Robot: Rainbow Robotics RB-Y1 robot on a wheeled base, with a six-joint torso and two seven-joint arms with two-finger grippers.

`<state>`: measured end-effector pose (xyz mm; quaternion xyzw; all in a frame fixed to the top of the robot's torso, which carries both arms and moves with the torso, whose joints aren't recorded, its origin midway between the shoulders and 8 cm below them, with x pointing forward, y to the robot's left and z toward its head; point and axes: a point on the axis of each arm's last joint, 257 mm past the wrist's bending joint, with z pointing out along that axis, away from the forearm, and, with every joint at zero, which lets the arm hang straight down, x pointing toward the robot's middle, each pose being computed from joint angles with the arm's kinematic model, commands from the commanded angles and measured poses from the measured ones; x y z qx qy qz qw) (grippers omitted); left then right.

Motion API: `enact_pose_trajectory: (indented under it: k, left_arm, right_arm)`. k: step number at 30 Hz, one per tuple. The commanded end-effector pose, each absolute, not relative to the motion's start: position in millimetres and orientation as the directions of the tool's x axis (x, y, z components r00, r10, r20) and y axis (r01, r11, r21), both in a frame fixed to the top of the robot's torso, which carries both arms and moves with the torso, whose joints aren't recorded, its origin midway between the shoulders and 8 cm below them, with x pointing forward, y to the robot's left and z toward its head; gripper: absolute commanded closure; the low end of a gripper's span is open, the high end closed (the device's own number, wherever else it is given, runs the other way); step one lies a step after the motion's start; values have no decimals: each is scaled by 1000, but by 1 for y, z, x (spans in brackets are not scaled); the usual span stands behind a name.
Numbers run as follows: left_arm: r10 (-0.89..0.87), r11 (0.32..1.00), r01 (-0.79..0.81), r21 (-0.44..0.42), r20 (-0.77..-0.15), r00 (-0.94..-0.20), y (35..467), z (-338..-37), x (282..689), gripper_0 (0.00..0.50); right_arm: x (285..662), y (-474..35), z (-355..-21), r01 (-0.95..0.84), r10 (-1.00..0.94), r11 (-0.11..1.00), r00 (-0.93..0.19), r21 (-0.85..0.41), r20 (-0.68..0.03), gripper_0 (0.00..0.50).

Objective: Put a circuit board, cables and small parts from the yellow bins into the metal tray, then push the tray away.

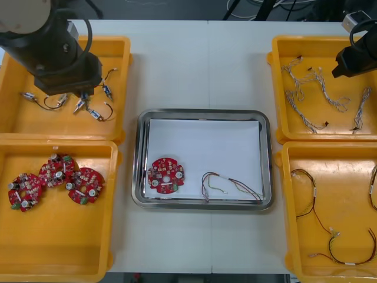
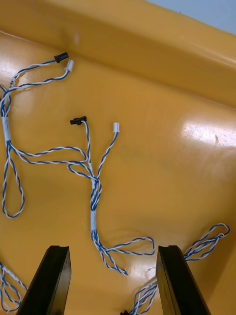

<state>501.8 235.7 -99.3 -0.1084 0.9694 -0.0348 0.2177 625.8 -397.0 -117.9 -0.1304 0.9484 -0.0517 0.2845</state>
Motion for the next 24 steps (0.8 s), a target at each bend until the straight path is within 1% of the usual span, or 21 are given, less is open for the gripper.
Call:
enact_pose_trajectory:
  k: [1,9,17,21,24]
  left_arm:
    - [-180,983,-139,-122,-464,-867,191,-90,500,500]
    - [-192,980,-149,-129,-456,-869,147,-111,488,500]
    - [-236,971,-181,-158,-484,-842,104,-140,490,500]
    - [-246,967,-178,-181,-495,-833,85,-151,490,500]
    - [-226,972,-164,-166,-504,-834,77,-164,488,500]
  right_arm:
    - [646,-382,-91,-259,-339,941,-751,-220,-567,0]
    - [654,-384,-111,-238,-312,950,-756,-203,-576,0]
    - [660,-377,-127,-225,-288,958,-760,-179,-583,0]
    - [658,-378,-137,-222,-283,959,-770,-177,-572,0]
    - [656,-380,-144,-225,-297,954,-778,-196,-553,0]
